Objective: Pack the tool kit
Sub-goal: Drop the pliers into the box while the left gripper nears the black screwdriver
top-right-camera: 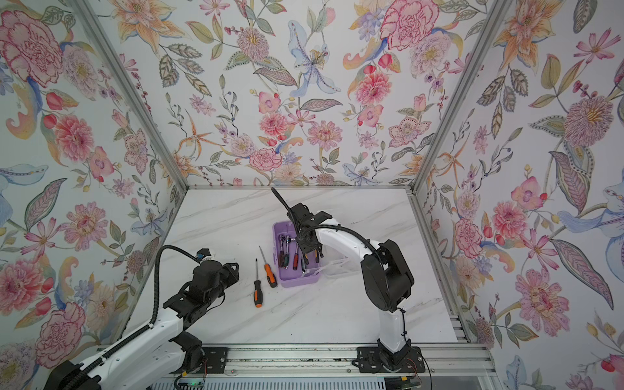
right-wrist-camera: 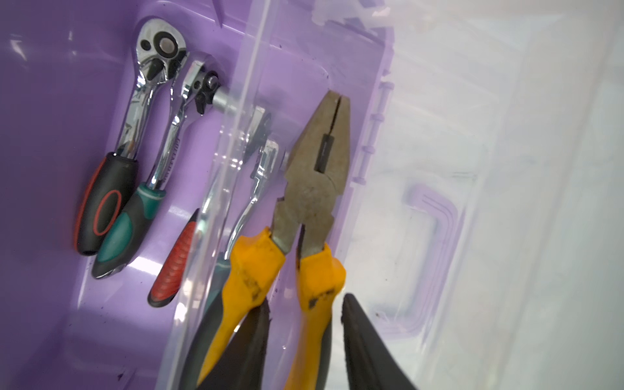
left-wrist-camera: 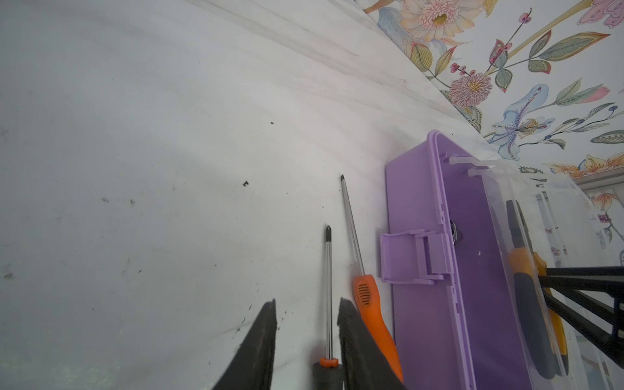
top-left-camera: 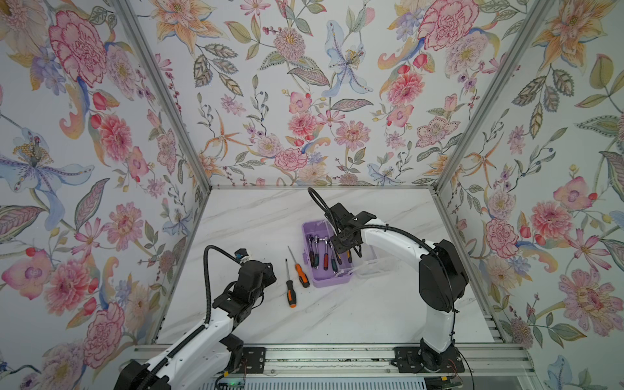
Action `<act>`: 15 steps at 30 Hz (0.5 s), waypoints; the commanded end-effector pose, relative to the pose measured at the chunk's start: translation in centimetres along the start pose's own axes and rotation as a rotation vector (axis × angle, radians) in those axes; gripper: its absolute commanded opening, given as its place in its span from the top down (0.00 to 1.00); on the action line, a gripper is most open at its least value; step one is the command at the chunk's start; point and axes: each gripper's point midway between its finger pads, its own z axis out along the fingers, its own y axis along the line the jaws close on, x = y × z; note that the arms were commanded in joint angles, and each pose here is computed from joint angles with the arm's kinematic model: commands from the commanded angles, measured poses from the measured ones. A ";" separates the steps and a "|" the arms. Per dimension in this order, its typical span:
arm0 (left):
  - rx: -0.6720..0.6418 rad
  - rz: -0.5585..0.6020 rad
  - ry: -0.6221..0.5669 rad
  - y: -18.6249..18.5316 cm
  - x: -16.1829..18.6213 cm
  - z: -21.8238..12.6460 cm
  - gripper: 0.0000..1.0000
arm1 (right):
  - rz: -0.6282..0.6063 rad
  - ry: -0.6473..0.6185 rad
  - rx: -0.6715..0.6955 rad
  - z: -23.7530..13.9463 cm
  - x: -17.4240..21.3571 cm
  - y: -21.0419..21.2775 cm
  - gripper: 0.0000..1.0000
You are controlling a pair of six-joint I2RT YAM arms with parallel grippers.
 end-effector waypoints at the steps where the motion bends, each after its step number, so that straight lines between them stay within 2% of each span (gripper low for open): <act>1: -0.022 0.027 0.010 0.6 0.1 -0.2 0.65 | 0.003 -0.048 0.046 -2.6 -0.3 -0.8 0.60; 5: -0.051 0.042 0.022 1.3 0.4 -0.5 0.65 | -0.004 -0.152 -0.007 -6.6 -2.0 1.3 0.59; 9: -0.026 0.026 0.030 1.7 1.1 -0.9 0.65 | -0.027 -0.235 -0.155 -10.3 -3.4 6.5 0.51; 12: 0.000 0.009 0.032 1.8 1.6 -1.1 0.65 | -0.041 -0.258 -0.280 -11.7 -3.8 10.7 0.49; 15: -0.007 0.029 0.069 1.9 2.3 -1.2 0.66 | -0.084 -0.246 -0.312 -11.4 -3.6 13.7 0.49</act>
